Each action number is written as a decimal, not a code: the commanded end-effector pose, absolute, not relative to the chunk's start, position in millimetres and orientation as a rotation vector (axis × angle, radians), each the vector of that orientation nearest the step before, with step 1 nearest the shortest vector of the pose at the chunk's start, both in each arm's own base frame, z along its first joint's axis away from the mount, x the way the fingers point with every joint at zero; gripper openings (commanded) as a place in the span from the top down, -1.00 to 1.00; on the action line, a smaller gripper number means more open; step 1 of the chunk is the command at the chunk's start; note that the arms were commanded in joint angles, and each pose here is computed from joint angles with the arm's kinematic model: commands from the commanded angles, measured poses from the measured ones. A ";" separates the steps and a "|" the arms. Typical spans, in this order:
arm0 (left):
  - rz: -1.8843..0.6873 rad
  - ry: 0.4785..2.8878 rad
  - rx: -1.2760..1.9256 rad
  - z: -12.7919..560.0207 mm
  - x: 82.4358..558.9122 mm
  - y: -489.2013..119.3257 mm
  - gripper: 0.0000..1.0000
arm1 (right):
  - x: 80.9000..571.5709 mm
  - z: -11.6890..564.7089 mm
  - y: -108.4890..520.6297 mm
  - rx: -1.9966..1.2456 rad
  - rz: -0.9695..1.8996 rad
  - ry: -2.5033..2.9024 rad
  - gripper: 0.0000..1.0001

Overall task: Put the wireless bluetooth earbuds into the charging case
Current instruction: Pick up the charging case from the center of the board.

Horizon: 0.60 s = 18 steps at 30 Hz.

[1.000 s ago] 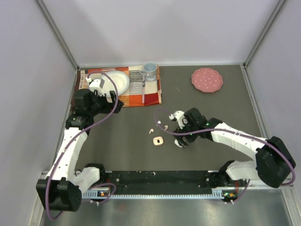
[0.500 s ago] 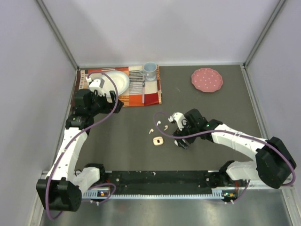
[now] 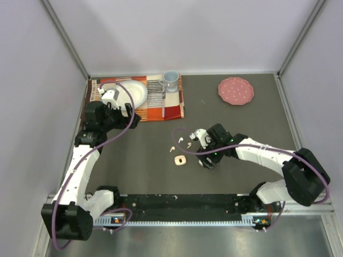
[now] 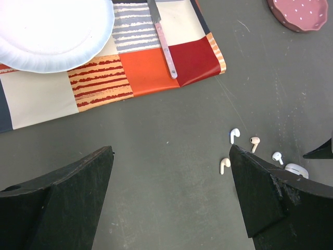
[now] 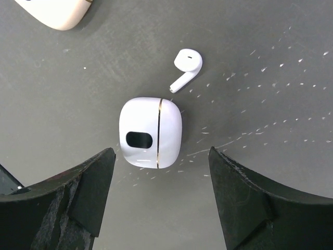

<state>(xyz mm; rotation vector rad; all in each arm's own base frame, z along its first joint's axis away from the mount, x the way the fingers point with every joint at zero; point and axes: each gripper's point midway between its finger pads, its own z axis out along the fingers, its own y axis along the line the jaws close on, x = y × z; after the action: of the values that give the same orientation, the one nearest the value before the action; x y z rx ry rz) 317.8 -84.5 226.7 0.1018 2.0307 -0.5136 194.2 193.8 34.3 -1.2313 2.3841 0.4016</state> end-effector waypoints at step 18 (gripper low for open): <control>-0.458 1.992 0.112 235.0 323.3 -77.9 -0.98 | 206.7 37.1 208.5 -1.229 0.399 2.415 -0.36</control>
<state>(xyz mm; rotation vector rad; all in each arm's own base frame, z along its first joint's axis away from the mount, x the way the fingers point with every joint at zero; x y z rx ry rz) 319.2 -80.2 225.3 0.0931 2.0342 -0.4833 197.7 196.4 26.4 -1.2358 2.4430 0.3883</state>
